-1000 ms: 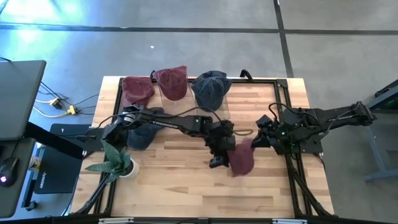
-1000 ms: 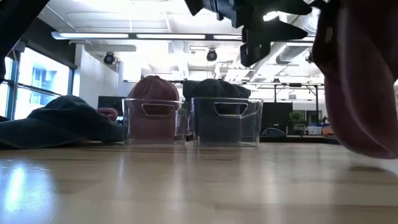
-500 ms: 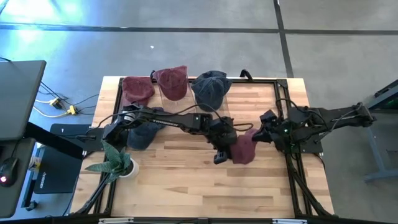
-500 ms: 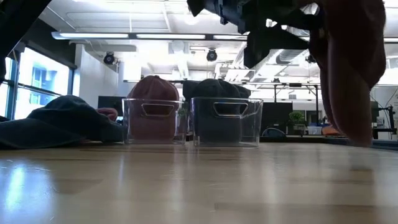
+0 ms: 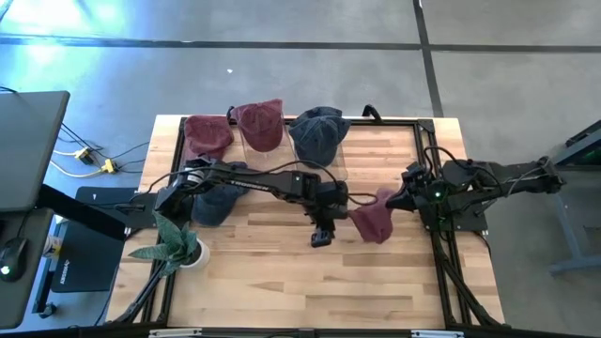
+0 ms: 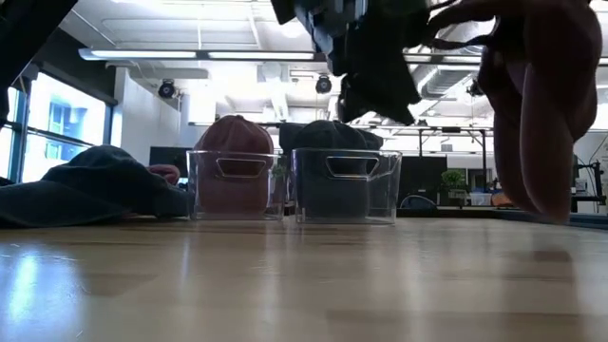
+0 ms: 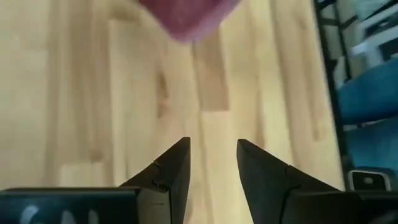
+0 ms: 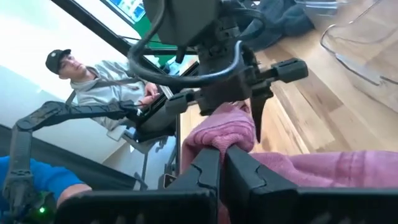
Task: Pick & Place hat
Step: Put the bottom red cap into the left bin
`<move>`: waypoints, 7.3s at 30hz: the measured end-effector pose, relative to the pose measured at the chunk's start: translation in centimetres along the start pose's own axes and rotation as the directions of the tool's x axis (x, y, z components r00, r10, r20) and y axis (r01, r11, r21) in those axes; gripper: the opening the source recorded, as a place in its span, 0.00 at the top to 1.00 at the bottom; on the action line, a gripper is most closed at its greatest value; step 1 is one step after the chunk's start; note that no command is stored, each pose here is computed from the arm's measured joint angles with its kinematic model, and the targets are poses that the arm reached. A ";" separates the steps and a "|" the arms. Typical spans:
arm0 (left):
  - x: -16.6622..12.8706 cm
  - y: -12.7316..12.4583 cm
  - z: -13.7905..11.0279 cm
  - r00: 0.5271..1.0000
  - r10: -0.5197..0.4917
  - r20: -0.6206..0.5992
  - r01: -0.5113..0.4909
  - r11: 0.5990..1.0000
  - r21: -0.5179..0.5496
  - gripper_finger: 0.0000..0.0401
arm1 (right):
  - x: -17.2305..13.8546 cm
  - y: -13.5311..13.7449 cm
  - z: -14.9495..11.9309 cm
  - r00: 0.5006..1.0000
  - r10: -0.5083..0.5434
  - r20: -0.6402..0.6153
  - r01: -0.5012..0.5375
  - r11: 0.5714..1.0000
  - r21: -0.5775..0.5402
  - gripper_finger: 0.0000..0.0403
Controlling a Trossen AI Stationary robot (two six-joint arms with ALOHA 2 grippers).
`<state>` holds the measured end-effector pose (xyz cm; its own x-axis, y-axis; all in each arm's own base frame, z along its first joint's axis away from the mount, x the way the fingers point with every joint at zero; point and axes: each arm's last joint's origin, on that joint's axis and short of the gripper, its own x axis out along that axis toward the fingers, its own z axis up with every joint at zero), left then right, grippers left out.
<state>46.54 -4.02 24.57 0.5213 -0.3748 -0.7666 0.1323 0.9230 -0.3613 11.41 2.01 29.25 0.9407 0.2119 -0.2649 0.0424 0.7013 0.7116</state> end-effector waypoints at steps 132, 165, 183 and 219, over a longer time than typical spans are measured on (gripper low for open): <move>-18.0 0.4 6.4 0.896 -0.181 0.406 0.150 0.983 0.109 1.00 | 3.3 -6.9 -4.1 0.846 -0.105 0.523 0.307 0.898 -0.315 0.48; -22.3 2.3 5.2 0.816 -0.461 0.348 0.354 0.876 0.328 1.00 | 3.3 8.2 3.0 0.957 0.211 0.199 -0.136 0.932 -0.335 0.99; -23.9 1.7 3.8 0.547 -0.823 0.156 0.667 0.541 0.513 0.82 | 5.8 14.1 5.9 0.942 0.136 0.307 -0.075 0.976 -0.203 0.99; -21.9 -3.3 6.0 0.677 -0.689 0.260 0.529 0.700 0.479 0.87 | 2.7 14.4 7.6 0.873 0.103 0.477 0.029 0.965 -0.262 0.98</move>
<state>39.74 1.69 45.68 0.4807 -0.8669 -0.1318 0.7721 0.4897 -0.4049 17.16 7.51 43.73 0.9860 -0.0671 0.1527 -0.0201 0.8610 0.5082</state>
